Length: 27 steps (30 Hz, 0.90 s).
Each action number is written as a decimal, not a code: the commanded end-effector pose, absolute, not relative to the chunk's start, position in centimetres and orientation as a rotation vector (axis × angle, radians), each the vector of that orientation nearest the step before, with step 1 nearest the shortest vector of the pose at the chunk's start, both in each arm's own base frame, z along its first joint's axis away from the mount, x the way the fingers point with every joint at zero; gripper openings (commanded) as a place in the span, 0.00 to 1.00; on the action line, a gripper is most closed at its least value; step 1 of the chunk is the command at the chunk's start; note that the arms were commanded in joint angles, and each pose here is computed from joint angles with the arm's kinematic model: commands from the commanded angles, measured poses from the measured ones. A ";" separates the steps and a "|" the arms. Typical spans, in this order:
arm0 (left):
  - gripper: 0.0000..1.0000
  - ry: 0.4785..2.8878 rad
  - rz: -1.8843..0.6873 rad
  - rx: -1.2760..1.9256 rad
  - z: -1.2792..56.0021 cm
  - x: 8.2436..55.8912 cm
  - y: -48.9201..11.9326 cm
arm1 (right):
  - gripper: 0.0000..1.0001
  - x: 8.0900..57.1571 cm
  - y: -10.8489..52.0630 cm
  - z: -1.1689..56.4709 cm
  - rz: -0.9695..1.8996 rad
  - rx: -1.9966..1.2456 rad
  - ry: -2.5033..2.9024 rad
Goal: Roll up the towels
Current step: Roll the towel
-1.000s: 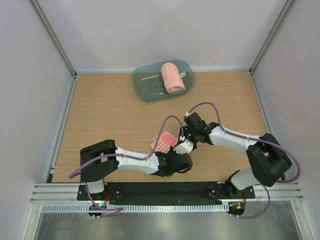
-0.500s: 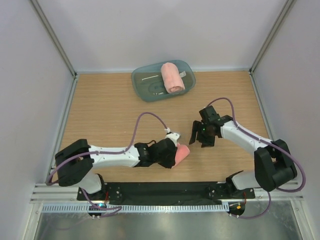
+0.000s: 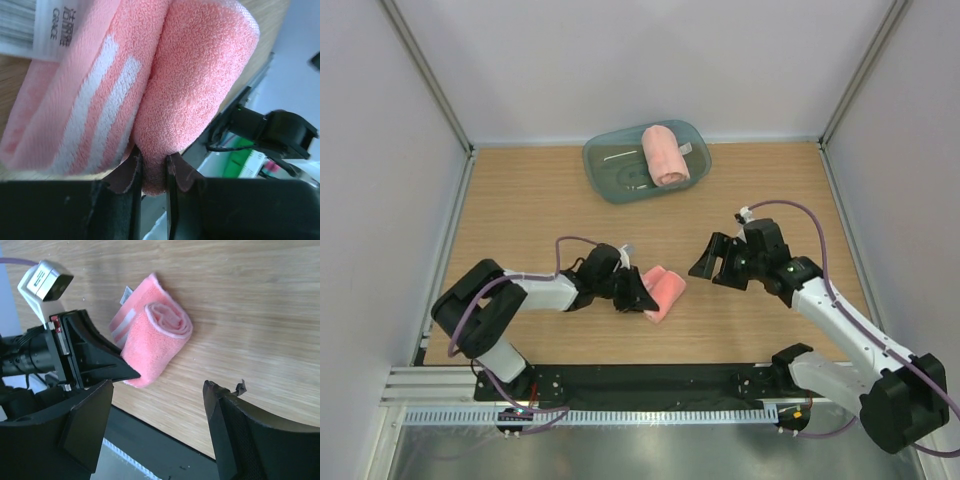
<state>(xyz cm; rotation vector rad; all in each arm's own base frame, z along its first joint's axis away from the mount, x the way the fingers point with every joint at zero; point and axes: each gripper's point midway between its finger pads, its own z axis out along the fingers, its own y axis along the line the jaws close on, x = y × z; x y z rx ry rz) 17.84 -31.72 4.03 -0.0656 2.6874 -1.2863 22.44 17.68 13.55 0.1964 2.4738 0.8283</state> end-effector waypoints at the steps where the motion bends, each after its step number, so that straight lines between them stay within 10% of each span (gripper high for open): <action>1: 0.06 2.723 -1.505 -0.126 4.6 16.7 -33.3 | 0.80 21.5 20.1 13.1 1.026 0.195 2.449; 20: 0.09 2.862 -1.431 -0.146 2.3 17.0 -33.3 | 0.76 23.0 22.4 4.1 0.851 0.243 2.635; 27: 0.28 2.851 -1.359 -0.107 2.8 17.2 -32.7 | 0.22 22.9 22.2 2.9 0.783 0.238 2.678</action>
